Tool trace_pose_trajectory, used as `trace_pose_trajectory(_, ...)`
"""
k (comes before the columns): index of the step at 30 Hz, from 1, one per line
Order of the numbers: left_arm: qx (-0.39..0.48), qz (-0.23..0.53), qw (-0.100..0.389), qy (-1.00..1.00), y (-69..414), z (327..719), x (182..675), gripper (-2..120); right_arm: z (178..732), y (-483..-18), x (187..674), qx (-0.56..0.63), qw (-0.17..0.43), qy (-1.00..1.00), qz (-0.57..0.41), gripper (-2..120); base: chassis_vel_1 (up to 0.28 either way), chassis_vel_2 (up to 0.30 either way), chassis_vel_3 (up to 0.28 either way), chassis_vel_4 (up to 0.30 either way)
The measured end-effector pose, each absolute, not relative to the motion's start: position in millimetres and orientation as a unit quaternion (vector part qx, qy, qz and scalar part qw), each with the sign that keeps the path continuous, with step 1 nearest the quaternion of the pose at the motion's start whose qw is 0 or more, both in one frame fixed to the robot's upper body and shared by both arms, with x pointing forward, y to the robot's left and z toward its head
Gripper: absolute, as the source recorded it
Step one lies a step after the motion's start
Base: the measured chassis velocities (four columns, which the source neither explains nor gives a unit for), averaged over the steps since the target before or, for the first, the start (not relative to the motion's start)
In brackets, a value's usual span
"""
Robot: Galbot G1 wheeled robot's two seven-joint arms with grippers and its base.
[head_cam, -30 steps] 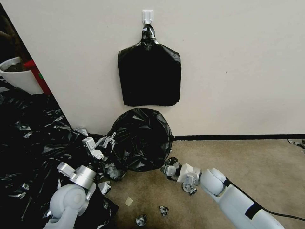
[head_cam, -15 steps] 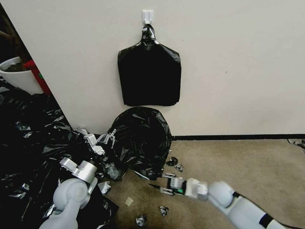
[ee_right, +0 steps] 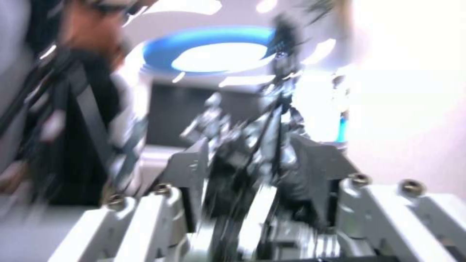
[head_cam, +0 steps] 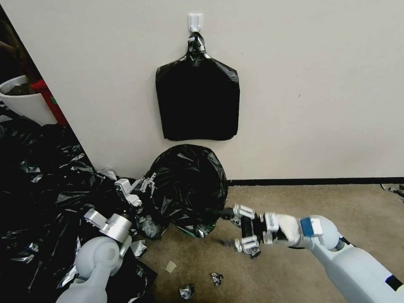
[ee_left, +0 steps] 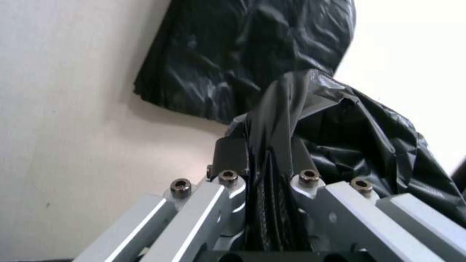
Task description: Place a trash bag onto the trash bin.
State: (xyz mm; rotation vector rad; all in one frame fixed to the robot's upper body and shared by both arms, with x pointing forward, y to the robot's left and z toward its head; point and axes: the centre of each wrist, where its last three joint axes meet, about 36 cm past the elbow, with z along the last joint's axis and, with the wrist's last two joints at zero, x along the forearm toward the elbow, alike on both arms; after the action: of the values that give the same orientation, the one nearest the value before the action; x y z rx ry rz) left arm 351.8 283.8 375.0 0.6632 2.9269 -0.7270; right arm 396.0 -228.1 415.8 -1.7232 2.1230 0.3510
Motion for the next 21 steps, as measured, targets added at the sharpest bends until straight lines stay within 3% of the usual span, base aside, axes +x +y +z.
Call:
trace_pose_trajectory(3,0.216,-0.23,0.032,0.948,278.7,370.4,346.8,7,432.6,-195.4,374.5,-0.556,0.162,0.799,0.161,34,0.0,0.0,0.0,0.0)
trace_pose_trajectory(6,0.224,-0.223,0.044,0.948,274.3,368.9,339.8,7,452.1,-148.8,335.7,-0.468,0.061,0.867,0.162,19,0.0,0.0,0.0,0.0)
trace_pose_trajectory(7,0.224,-0.223,0.044,0.948,274.3,368.9,339.8,7,452.1,-148.8,335.7,-0.468,0.061,0.867,0.162,19,0.0,0.0,0.0,0.0)
trace_pose_trajectory(9,0.228,-0.222,0.049,0.947,272.9,369.4,335.1,7,460.0,-123.2,317.8,-0.384,-0.006,0.91,0.156,10,0.0,0.0,0.0,0.0)
trace_pose_trajectory(10,0.228,-0.222,0.049,0.947,272.9,369.4,335.1,7,460.0,-123.2,317.8,-0.384,-0.006,0.91,0.156,10,0.0,0.0,0.0,0.0)
trace_pose_trajectory(12,0.229,-0.22,0.054,0.947,273.3,370.9,331.8,7,461.8,-106.8,308.7,-0.31,-0.062,0.938,0.143,0,0.0,0.0,0.0,0.0)
trace_pose_trajectory(21,0.242,-0.207,0.066,0.946,271.4,372.4,323.6,7,461.7,-74.2,317.1,-0.21,-0.175,0.959,0.069,0,0.0,0.0,0.0,0.0)
